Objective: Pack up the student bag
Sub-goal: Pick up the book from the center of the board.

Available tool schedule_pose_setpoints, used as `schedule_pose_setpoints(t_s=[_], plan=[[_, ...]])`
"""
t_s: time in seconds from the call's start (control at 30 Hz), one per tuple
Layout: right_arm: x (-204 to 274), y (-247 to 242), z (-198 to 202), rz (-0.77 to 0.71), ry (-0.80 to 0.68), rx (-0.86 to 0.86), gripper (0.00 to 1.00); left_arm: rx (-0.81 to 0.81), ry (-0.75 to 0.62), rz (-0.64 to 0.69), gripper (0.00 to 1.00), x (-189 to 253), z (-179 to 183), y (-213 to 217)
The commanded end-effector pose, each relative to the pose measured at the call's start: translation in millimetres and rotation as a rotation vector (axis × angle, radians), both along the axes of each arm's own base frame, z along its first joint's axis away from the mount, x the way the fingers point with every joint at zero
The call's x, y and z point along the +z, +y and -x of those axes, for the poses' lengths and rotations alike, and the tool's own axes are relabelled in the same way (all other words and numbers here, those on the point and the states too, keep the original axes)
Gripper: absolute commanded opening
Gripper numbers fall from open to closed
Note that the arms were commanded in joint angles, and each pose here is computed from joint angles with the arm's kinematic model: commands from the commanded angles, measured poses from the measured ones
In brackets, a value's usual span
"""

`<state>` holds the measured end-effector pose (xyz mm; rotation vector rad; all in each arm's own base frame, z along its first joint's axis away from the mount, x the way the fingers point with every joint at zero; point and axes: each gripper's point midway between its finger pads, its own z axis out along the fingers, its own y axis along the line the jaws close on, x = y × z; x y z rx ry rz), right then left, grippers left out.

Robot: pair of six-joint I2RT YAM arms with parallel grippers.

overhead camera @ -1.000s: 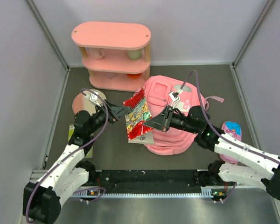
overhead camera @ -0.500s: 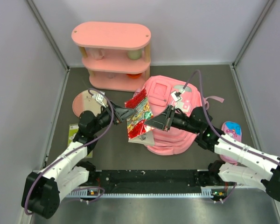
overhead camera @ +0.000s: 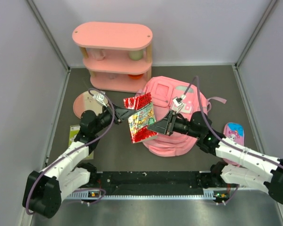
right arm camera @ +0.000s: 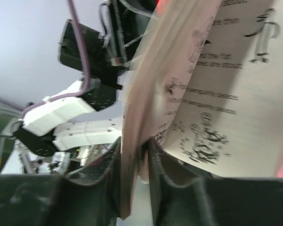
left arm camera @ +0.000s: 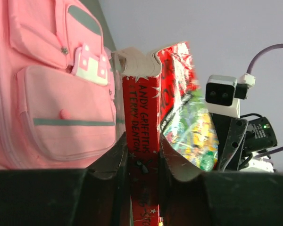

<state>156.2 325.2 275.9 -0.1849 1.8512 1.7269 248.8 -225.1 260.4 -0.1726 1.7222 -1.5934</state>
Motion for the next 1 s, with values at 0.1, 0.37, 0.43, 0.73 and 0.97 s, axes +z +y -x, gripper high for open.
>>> schedule_pose_setpoints(t_s=[0.1,0.37,0.43,0.73,0.97], plan=[[-73.1,-90.2,-39.8,0.347,0.14,-0.523,0.76,0.142,-0.142,-0.128,0.0,31.3,1.2,19.9],[-59.1,-108.7,-12.8,0.238,0.125,-0.494,0.89,0.246,-0.175,-0.141,0.0,51.3,1.7,37.0],[-43.4,-88.6,-7.6,0.135,0.144,-0.41,0.9,0.262,-0.164,-0.107,0.0,56.8,-0.5,38.1],[-29.4,-9.9,12.7,-0.055,0.258,-0.213,0.95,0.289,-0.218,-0.004,0.0,88.3,-9.7,37.3],[-18.9,13.7,-7.2,-0.21,0.317,-0.23,0.98,0.265,-0.21,0.028,0.0,91.0,-7.3,33.4]])
